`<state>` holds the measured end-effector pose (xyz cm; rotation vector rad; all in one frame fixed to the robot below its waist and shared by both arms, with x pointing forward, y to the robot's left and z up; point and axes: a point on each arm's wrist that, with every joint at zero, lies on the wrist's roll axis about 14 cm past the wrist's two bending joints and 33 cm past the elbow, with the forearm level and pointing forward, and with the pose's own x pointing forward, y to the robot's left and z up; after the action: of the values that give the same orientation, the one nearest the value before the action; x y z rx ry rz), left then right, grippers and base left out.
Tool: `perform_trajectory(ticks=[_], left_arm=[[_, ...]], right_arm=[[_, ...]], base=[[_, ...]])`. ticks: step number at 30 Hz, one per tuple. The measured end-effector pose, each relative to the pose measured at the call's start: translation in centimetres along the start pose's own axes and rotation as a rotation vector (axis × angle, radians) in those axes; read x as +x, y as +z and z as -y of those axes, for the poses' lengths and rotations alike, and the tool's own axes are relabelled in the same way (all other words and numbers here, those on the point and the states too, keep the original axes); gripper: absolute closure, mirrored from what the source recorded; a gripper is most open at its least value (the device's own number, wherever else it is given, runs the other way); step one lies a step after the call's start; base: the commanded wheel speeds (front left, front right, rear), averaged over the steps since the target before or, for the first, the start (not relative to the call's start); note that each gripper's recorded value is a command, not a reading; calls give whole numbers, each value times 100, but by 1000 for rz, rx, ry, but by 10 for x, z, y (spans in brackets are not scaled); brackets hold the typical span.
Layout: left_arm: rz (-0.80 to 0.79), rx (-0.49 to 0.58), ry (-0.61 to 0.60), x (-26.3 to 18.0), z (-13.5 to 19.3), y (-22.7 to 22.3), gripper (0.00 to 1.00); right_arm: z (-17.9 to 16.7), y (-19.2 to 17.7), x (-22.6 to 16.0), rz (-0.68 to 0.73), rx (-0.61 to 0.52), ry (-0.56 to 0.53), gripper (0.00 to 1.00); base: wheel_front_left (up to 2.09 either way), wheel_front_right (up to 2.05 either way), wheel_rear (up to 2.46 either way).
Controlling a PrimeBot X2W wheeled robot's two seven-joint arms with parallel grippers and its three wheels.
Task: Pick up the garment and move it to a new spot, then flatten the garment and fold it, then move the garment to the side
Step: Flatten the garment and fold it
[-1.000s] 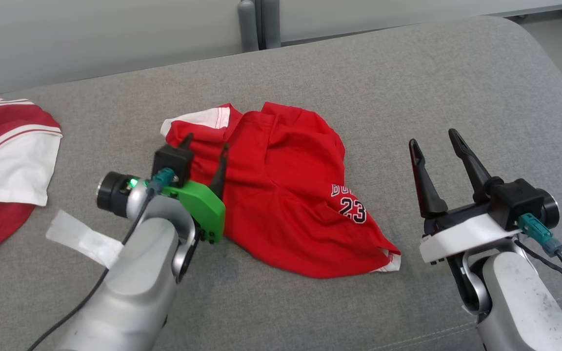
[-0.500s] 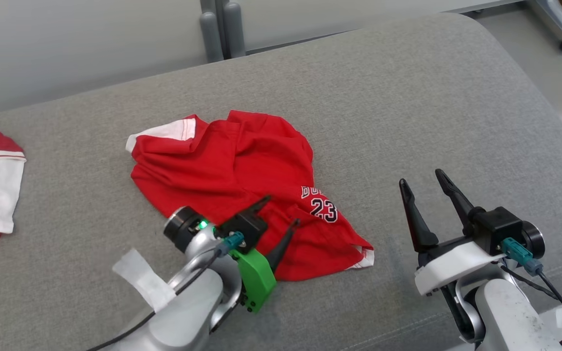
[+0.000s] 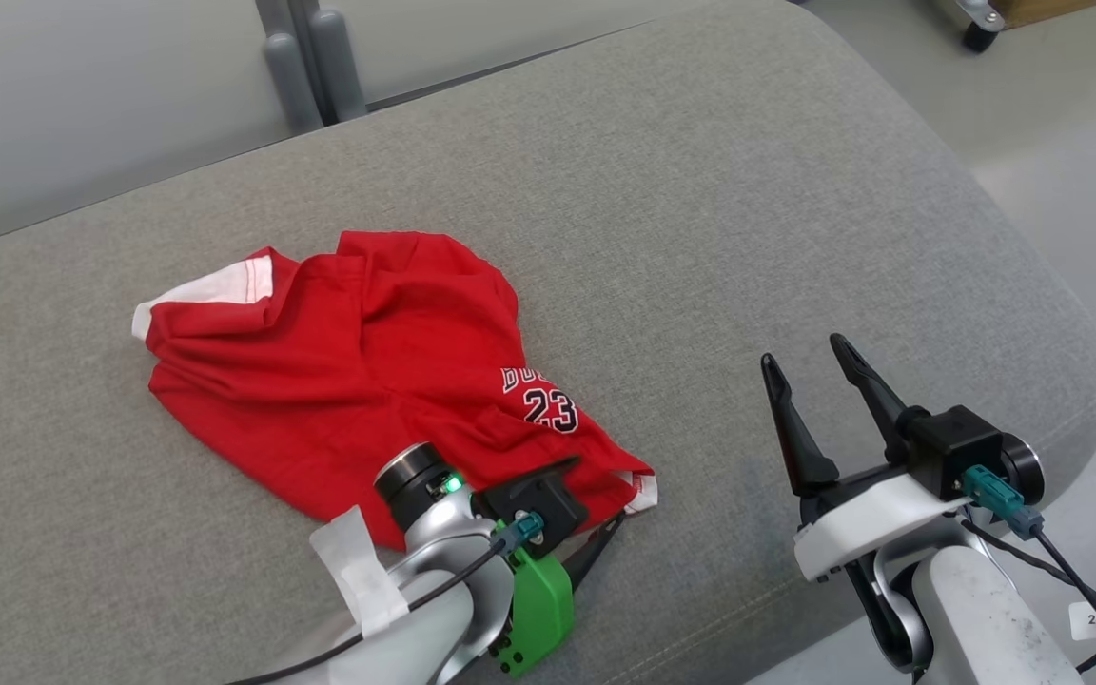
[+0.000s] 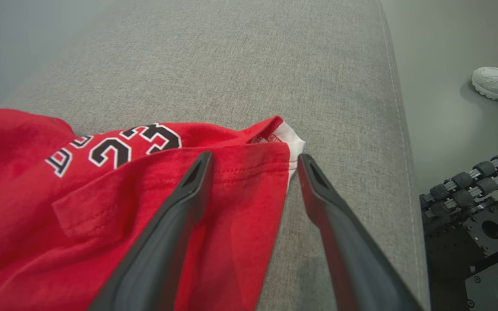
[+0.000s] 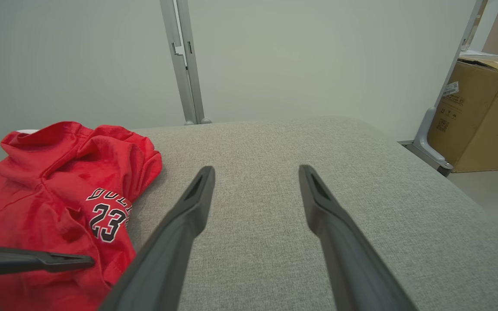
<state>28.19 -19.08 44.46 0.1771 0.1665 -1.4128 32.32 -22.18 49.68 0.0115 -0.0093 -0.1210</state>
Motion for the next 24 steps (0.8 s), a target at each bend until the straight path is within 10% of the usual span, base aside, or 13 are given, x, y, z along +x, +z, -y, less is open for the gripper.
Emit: perform_trajectory(ticks=[11,12,13,15,24], left_arm=[[-161,29,27,0,-6,-41,0],[-158,30,33,0,-7,-40,11],[-154,30,34,0,-8,-39,54],[-144,37,43,0,-11,-36,100],[-1,45,99,-1,-25,-3,100]], right_arm=[[13,-4,-3,-16,-2,-45,0],[13,-4,-2,-16,-1,-47,0],[14,-3,-2,-15,0,-50,0],[14,-3,0,-12,-1,-50,0],[10,0,9,-1,0,-35,0]], base=[[0,0,0],[0,0,0],[0,0,0],[0,0,0],[0,0,0]])
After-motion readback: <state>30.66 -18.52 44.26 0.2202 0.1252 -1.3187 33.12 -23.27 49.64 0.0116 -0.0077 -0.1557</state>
